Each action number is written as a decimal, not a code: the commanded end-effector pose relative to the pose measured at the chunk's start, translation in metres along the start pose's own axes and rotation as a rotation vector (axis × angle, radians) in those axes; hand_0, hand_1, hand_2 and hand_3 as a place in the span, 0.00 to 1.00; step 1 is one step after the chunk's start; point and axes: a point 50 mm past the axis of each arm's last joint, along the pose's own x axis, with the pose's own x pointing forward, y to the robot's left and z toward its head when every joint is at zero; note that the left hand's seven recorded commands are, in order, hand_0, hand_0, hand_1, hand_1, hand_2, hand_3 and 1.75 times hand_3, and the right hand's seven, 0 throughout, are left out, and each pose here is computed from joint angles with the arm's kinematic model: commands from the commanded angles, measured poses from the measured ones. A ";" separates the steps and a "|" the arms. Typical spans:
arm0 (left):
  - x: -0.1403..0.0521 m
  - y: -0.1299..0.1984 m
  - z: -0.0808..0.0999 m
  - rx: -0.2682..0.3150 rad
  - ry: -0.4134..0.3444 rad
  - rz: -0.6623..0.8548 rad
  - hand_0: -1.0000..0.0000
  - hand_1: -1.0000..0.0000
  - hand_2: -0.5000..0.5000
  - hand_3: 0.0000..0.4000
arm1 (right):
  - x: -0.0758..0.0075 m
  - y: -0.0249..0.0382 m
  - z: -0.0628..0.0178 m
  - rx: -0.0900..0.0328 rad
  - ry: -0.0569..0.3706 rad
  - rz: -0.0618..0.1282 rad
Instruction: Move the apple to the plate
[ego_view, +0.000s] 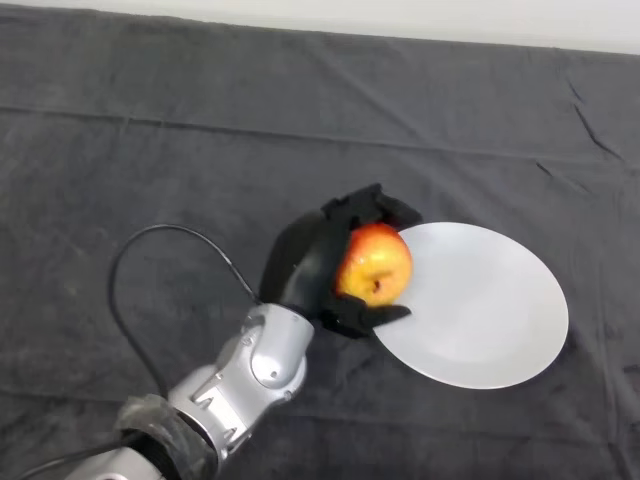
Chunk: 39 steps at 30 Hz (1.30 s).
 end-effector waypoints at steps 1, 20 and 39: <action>0.020 0.004 0.024 -0.004 -0.095 0.009 0.00 0.00 0.50 1.00 | -0.0530 -0.0328 -0.0426 -0.098 0.240 -0.041; 0.021 -0.018 0.028 -0.003 -0.102 -0.098 0.00 0.02 0.49 1.00 | -0.0532 -0.0328 -0.0425 -0.097 0.240 -0.041; 0.025 -0.010 0.030 -0.001 -0.122 -0.083 1.00 1.00 0.50 0.00 | -0.0532 -0.0328 -0.0425 -0.097 0.240 -0.041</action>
